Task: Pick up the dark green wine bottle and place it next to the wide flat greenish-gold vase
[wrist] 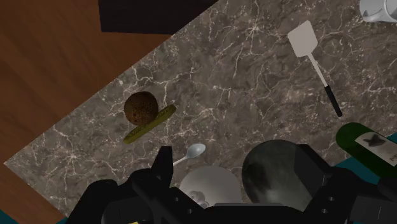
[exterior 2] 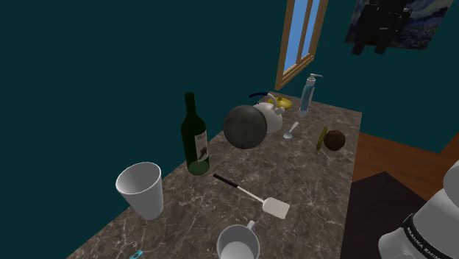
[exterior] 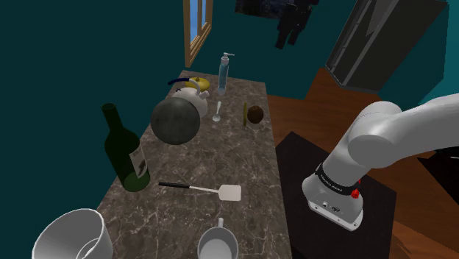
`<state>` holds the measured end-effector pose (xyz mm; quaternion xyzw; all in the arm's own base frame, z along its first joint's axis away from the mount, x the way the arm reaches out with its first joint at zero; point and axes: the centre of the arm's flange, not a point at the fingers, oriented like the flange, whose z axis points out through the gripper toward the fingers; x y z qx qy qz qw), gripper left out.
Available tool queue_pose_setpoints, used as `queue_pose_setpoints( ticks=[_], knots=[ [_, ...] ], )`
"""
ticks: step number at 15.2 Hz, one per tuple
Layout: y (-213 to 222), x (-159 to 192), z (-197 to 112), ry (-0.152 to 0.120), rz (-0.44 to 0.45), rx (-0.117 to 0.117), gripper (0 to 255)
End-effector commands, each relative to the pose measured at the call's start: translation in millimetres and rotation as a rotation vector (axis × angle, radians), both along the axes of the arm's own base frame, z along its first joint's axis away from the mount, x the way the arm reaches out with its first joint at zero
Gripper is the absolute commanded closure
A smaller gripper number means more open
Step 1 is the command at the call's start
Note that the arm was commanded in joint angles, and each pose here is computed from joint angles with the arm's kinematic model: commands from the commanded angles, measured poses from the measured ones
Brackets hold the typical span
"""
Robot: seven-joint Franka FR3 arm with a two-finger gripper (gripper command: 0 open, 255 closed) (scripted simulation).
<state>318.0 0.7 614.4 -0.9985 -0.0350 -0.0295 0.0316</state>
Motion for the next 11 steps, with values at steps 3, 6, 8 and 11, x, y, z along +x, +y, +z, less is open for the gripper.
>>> queue_pose_setpoints(
  ticks=[3, 6, 8, 11],
  knots=[
    [23.8, 10.4, -5.8, 0.002, -0.001, -0.001, 0],
    [59.5, 25.9, -14.5, 0.005, -0.002, -0.001, 0],
    [83.3, 36.3, -20.3, 0.007, -0.003, -0.002, 0],
    [118.9, 51.9, -29.1, 0.010, -0.004, -0.003, 0]
  ],
)
